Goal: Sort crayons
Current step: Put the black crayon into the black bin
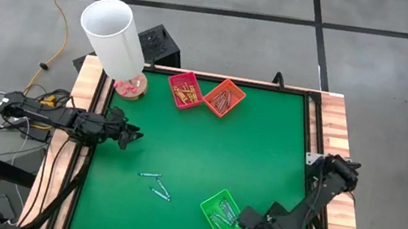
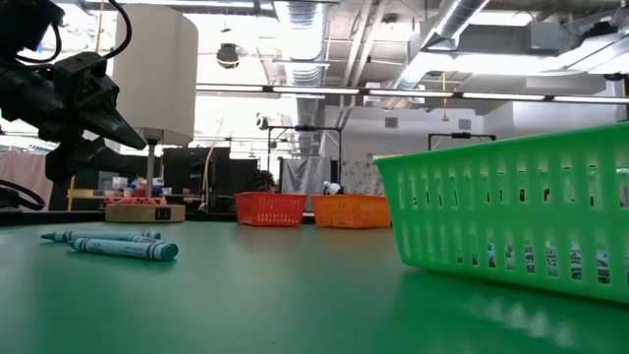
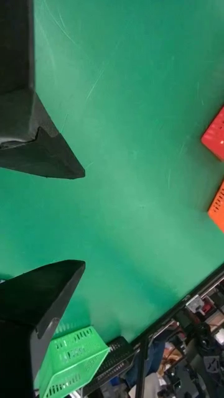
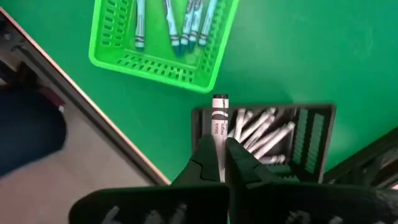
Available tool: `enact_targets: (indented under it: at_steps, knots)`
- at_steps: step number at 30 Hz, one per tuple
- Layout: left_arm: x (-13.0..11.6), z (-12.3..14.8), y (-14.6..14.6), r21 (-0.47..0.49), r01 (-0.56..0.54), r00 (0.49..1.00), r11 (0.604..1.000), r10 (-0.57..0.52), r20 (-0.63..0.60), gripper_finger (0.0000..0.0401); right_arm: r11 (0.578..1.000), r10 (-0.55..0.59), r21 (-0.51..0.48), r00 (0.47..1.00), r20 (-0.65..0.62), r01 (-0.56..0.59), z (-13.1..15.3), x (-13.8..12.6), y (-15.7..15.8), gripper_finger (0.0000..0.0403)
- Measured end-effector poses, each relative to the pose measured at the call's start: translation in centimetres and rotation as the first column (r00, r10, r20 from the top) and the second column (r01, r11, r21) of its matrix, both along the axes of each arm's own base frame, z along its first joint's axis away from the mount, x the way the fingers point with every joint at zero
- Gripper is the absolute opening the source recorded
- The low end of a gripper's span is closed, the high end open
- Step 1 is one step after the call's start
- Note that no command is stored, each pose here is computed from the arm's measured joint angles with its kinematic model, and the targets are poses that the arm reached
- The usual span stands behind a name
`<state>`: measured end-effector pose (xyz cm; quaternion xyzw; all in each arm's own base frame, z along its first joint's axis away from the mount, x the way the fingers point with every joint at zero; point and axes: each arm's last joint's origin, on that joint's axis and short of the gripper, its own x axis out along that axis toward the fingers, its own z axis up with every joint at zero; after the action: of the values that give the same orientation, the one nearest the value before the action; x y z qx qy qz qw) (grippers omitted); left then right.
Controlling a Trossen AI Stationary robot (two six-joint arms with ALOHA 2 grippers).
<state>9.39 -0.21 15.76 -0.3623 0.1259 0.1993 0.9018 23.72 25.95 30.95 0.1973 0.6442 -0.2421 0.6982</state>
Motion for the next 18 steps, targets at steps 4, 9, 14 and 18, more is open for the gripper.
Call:
enact_targets:
  at_steps: [4,9,14,18]
  knots:
    - [0.0,0.0,0.0,0.000,0.000,1.000,1.000,0.000,0.000,0.0215,0.996,-0.088,0.023,0.996,0.002,0.088,0.4,-1.6,0.5,0.0001]
    - [0.0,0.0,0.0,0.000,0.000,1.000,1.000,0.000,0.000,0.0215,0.979,-0.205,0.002,0.977,-0.065,0.206,-0.6,-4.6,0.4,0.0001]
    - [0.0,0.0,0.0,0.000,0.000,1.000,1.000,0.000,0.000,0.0215,0.935,-0.354,-0.048,0.933,-0.058,0.352,-1.5,-7.6,-0.3,0.0001]
    - [0.0,0.0,0.0,0.000,0.000,1.000,1.000,0.000,0.000,0.0215,0.901,-0.433,-0.052,0.901,-0.032,0.431,-2.4,-9.0,-0.8,0.0001]
